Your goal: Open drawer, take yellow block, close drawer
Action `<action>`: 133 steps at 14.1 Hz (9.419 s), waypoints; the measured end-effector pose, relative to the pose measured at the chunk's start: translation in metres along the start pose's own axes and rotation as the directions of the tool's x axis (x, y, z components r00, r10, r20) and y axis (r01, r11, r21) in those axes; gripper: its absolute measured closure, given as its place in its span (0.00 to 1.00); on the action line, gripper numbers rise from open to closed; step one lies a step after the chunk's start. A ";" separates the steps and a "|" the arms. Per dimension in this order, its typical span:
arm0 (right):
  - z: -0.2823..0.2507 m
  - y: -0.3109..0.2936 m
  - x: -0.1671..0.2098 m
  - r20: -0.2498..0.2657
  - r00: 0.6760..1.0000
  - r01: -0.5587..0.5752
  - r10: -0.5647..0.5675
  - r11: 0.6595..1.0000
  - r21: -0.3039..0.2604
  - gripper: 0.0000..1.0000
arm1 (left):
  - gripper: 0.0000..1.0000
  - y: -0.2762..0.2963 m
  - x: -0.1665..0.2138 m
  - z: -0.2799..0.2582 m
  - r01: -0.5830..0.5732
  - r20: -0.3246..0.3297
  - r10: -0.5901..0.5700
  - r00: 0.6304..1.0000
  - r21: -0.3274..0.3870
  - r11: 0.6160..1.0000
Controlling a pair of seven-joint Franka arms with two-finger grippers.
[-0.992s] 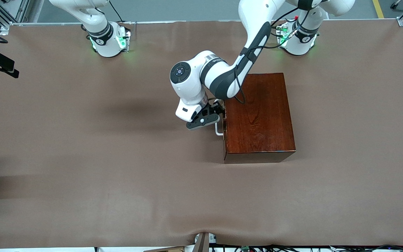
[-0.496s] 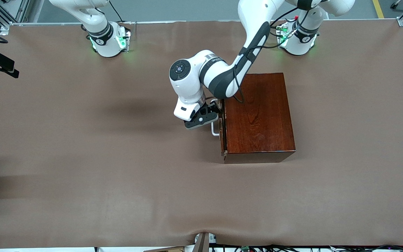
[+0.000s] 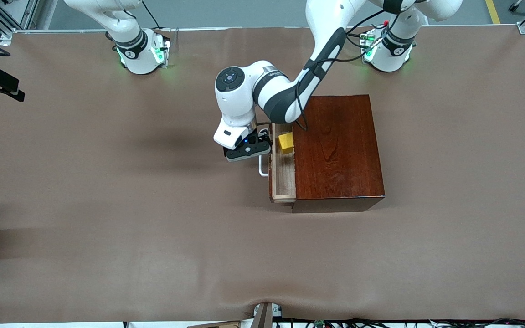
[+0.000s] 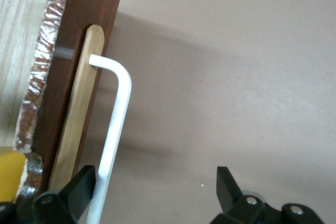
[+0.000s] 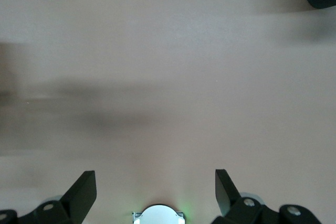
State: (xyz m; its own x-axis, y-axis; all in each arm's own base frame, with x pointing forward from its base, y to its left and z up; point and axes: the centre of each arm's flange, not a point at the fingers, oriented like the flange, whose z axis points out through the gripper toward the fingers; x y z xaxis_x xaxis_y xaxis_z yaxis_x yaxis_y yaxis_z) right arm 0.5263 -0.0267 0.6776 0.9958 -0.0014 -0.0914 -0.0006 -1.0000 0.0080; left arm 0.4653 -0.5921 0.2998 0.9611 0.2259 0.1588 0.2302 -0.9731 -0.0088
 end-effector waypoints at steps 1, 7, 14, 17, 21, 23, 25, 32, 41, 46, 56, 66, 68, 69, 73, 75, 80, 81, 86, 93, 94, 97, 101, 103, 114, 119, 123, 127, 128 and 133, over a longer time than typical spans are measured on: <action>0.000 0.000 0.000 0.000 1.000 0.000 0.000 1.000 0.000 0.00 | 0.00 0.003 -0.002 -0.001 -0.003 -0.002 0.003 1.000 -0.017 1.000; 0.000 0.003 0.000 -0.003 1.000 -0.005 0.005 1.000 0.000 0.00 | 0.00 0.016 -0.011 -0.004 -0.015 -0.017 0.014 1.000 -0.102 0.995; -0.001 0.012 0.003 -0.026 0.999 -0.018 0.019 0.999 0.028 0.00 | 0.00 0.033 -0.021 -0.011 0.012 -0.032 -0.019 0.999 -0.222 0.975; -0.001 0.011 0.003 -0.027 0.999 -0.017 0.018 0.999 0.030 0.00 | 0.00 0.035 -0.024 -0.011 0.014 -0.033 -0.023 0.999 -0.240 0.971; -0.001 0.011 0.003 -0.027 0.999 -0.018 0.019 0.999 0.030 0.00 | 0.00 0.036 -0.024 -0.008 0.014 -0.033 -0.023 0.999 -0.240 0.971; -0.001 0.015 0.003 -0.026 0.999 -0.024 0.025 0.999 0.030 0.00 | 0.00 0.036 -0.024 -0.009 0.014 -0.034 -0.023 0.999 -0.244 0.970; 0.000 0.016 0.003 -0.024 0.999 -0.027 0.028 0.999 0.031 0.00 | 0.00 0.038 -0.025 -0.012 0.013 -0.035 -0.023 0.999 -0.250 0.968; 0.005 0.026 0.011 -0.043 0.998 -0.045 0.045 0.999 0.013 0.00 | 0.00 0.036 -0.024 -0.019 0.016 -0.027 -0.023 0.999 -0.226 0.974; 0.061 0.056 0.066 -0.048 0.995 -0.087 0.086 0.996 -0.003 0.00 | 0.00 0.024 -0.004 -0.088 0.032 -0.047 -0.043 0.998 -0.222 0.974; 0.120 0.054 0.095 0.037 0.995 -0.096 0.096 0.995 0.001 0.00 | 0.00 -0.040 0.077 -0.157 0.126 -0.044 -0.134 0.990 -0.161 0.979; 0.154 -0.189 0.098 0.103 0.844 -0.528 0.526 0.849 -0.007 0.00 | 0.00 -0.200 0.200 -0.207 0.036 -0.020 -0.037 0.999 -0.026 0.999; 0.210 -0.410 0.045 0.086 0.506 -0.862 0.858 0.507 0.017 0.00 | 0.00 -0.301 0.232 -0.225 -0.148 0.023 0.148 0.989 0.019 0.989; 0.234 -0.442 0.043 0.089 0.419 -0.908 0.904 0.417 0.045 0.00 | 0.00 -0.332 0.246 -0.232 -0.204 0.032 0.204 0.979 0.024 0.979; 0.243 -0.454 0.042 0.094 0.376 -0.926 0.922 0.372 0.060 0.00 | 0.00 -0.350 0.254 -0.235 -0.226 0.044 0.225 0.973 0.017 0.974; 0.280 -0.490 0.035 0.108 0.258 -0.965 0.960 0.252 0.072 0.00 | 0.00 -0.432 0.279 -0.238 -0.264 0.125 0.262 0.957 -0.002 0.964; 0.298 -0.510 0.023 0.100 0.249 -0.968 0.963 0.244 0.055 0.00 | 0.00 -0.463 0.287 -0.239 -0.240 0.140 0.238 0.961 0.002 0.971; 0.320 -0.529 0.001 0.078 0.271 -0.963 0.959 0.270 0.018 0.00 | 0.00 -0.482 0.286 -0.243 -0.288 0.163 0.286 0.944 -0.006 0.958; 0.326 -0.530 -0.002 0.073 0.273 -0.962 0.959 0.273 0.009 0.00 | 0.00 -0.481 0.285 -0.244 -0.296 0.165 0.293 0.942 -0.008 0.955; 0.353 -0.538 -0.005 0.066 0.283 -0.959 0.957 0.283 0.004 0.04 | 0.00 -0.496 0.275 -0.259 -0.351 0.166 0.349 0.922 -0.020 0.936; 0.342 -0.548 -0.005 0.086 0.294 -0.956 0.952 0.290 0.049 0.44 | 0.00 -0.527 0.267 -0.276 -0.317 0.214 0.313 0.925 -0.017 0.948; 0.334 -0.549 -0.002 0.091 0.293 -0.955 0.952 0.289 0.062 0.44 | 0.00 -0.529 0.267 -0.276 -0.315 0.217 0.311 0.925 -0.017 0.949; 0.305 -0.550 0.003 0.093 0.294 -0.955 0.951 0.288 0.066 0.44 | 0.00 -0.527 0.266 -0.275 -0.318 0.219 0.314 0.924 -0.017 0.948; 0.268 -0.533 0.018 0.092 0.269 -0.963 0.959 0.264 0.062 0.44 | 0.00 -0.522 0.265 -0.274 -0.310 0.218 0.305 0.927 -0.015 0.951; 0.262 -0.515 0.036 0.094 0.276 -0.960 0.957 0.270 0.073 0.44 | 0.00 -0.511 0.263 -0.272 -0.267 0.221 0.261 0.940 -0.005 0.964; 0.246 -0.321 0.143 0.077 0.526 -0.850 0.847 0.525 0.028 0.44 | 0.00 -0.375 0.221 -0.242 0.022 0.230 -0.038 0.972 0.073 0.997; 0.239 -0.223 0.158 0.113 0.653 -0.753 0.749 0.658 -0.013 0.44 | 0.00 -0.282 0.198 -0.218 0.177 0.207 -0.192 0.959 0.088 0.980; 0.236 -0.149 0.155 0.144 0.731 -0.673 0.667 0.740 -0.008 0.44 | 0.00 -0.197 0.153 -0.199 0.299 0.176 -0.305 0.936 0.064 0.952; 0.250 -0.082 0.145 0.173 0.783 -0.604 0.598 0.797 -0.022 0.44 | 0.00 -0.138 0.114 -0.183 0.439 0.159 -0.436 0.886 0.015 0.898; 0.255 -0.070 0.142 0.176 0.795 -0.585 0.581 0.810 -0.033 0.44 | 0.00 -0.127 0.106 -0.179 0.469 0.159 -0.464 0.871 0.004 0.883; 0.283 -0.015 0.130 0.194 0.858 -0.481 0.476 0.876 -0.021 0.44 | 0.00 -0.071 0.059 -0.156 0.636 0.184 -0.620 0.762 -0.038 0.771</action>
State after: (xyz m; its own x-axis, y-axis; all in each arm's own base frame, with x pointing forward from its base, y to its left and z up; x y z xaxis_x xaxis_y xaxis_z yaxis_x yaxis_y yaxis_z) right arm 0.6303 -0.0138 0.3837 0.8365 -0.4783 -0.2675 -0.4776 -0.8756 0.0720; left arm 0.4818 -0.5168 0.4640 0.6180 0.7842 -0.0556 0.7830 -0.6078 0.1321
